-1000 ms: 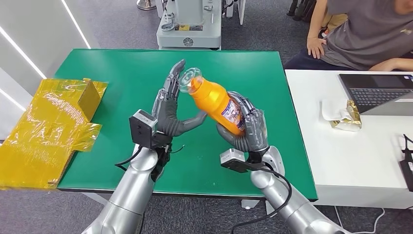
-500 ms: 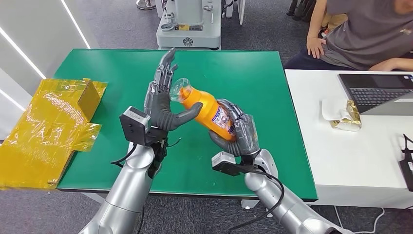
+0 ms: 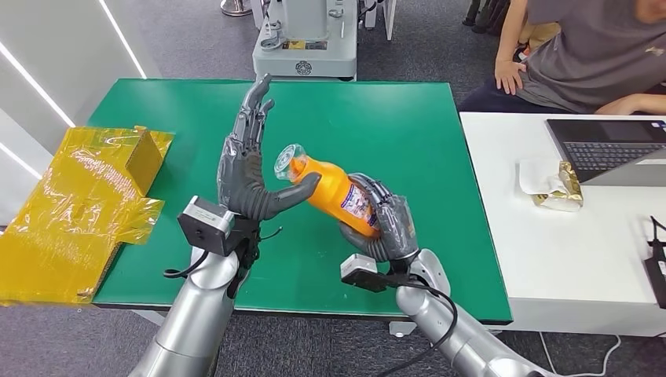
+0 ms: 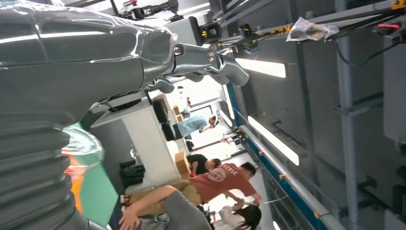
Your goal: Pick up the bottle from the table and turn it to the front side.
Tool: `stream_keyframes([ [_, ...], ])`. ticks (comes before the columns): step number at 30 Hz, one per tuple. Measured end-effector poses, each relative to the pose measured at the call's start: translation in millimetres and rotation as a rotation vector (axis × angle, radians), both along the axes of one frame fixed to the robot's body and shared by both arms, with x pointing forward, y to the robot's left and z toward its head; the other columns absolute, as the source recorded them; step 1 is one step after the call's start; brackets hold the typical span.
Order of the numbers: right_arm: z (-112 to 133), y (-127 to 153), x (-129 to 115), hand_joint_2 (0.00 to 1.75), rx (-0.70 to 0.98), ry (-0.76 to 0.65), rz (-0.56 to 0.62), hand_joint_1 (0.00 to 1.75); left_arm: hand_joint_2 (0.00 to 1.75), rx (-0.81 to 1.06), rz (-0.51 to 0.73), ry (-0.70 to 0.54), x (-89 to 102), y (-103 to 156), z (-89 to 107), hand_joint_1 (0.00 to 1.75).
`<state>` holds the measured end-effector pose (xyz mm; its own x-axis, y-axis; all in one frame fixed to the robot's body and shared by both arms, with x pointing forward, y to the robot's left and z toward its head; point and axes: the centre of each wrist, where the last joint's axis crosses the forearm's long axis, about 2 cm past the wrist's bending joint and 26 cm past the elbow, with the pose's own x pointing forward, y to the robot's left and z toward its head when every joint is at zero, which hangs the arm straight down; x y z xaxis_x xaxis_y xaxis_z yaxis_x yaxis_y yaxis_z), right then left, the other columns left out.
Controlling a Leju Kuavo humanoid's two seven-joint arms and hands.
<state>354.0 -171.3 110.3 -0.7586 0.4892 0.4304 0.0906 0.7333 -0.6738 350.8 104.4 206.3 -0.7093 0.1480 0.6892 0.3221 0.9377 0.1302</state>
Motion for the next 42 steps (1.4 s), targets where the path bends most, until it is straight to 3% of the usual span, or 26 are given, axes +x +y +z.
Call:
stream_keyframes([
  [12,36,8,6,1.75,0.082,-0.129,-0.002,1.75,1.75,-0.025,0.218,-0.004,6.1,18,-13.2,0.0],
  [20,40,10,-1,1.75,0.118,-0.152,-0.001,1.75,1.75,-0.082,0.367,0.053,13.9,41,-26.4,0.0],
  [36,29,12,-7,1.75,0.174,-0.077,-0.005,1.75,1.75,-0.067,0.28,0.097,19.0,43,-34.4,0.0],
  [42,19,13,-8,1.75,0.15,-0.04,0.001,1.75,1.75,-0.045,0.191,0.113,17.3,36,-33.6,0.0],
])
